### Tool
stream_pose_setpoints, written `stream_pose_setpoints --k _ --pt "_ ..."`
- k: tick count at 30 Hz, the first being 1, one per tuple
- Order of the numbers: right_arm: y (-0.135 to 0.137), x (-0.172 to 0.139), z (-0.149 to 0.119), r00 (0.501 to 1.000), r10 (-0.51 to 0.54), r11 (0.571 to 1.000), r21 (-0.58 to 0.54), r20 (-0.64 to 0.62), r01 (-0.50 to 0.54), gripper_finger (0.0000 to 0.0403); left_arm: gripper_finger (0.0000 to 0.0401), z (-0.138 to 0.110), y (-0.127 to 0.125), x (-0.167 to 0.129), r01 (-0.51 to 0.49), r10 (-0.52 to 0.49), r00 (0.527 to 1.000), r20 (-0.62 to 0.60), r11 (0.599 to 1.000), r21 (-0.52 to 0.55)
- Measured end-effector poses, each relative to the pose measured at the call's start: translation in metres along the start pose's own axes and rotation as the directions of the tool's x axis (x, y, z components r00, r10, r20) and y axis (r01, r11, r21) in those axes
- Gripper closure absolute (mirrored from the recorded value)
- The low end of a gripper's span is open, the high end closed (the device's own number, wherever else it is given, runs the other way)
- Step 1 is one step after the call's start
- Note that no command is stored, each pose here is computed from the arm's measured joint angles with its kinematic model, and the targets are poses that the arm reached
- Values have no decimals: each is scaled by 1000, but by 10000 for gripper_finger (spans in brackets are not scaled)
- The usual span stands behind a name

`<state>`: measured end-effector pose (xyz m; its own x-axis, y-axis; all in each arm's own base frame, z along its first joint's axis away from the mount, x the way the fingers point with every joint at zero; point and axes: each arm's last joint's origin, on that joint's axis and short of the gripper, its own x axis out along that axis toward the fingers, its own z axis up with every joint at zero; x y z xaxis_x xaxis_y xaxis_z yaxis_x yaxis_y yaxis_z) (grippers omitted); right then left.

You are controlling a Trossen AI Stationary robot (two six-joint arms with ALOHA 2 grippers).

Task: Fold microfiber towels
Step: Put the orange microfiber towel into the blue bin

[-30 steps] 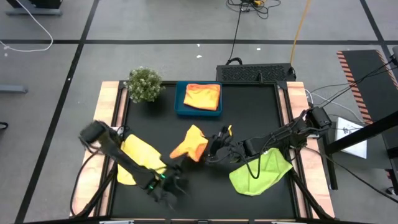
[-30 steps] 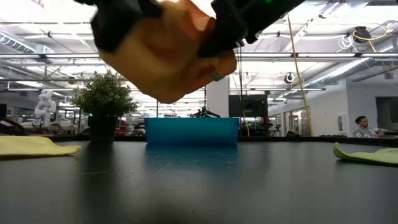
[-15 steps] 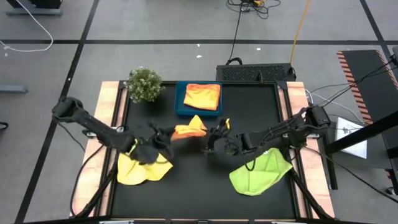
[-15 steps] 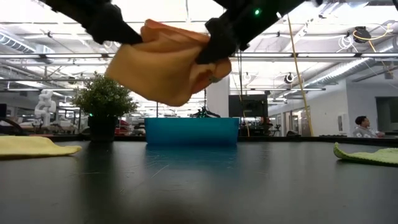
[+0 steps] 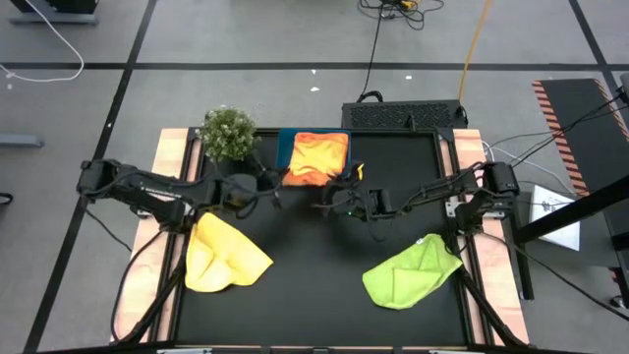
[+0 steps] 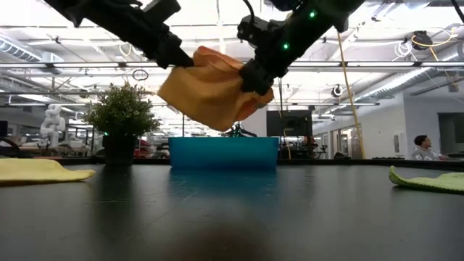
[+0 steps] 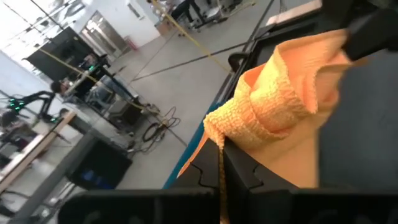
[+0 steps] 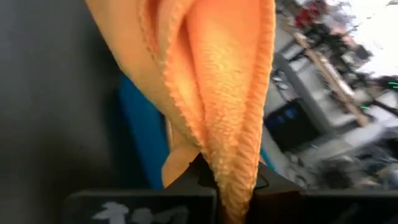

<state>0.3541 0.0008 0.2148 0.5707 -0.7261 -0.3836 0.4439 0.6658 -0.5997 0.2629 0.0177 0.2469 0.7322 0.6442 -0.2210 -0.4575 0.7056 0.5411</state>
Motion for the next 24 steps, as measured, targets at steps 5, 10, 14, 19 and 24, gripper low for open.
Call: stream_pose_setpoints --k 5,10,14,19,24 --pt "-6 6 -2 998 -60 997 -43 -28 58 403 401 -6 17 15 19 -18 1000 7 999 -48" --pt "-12 11 -4 996 -77 991 -110 -42 72 403 401 -15 35 27 30 -30 1000 2 995 -92" --pt "-19 19 -6 993 -97 981 -172 -60 85 403 401 -20 49 35 36 -34 999 16 993 -113" --pt "-29 28 -9 989 -120 967 -236 -88 97 403 401 -30 62 51 58 -52 998 42 988 -145" --pt "-41 38 -15 981 -148 954 -278 -124 109 403 401 -44 74 72 80 -68 995 74 981 -174"
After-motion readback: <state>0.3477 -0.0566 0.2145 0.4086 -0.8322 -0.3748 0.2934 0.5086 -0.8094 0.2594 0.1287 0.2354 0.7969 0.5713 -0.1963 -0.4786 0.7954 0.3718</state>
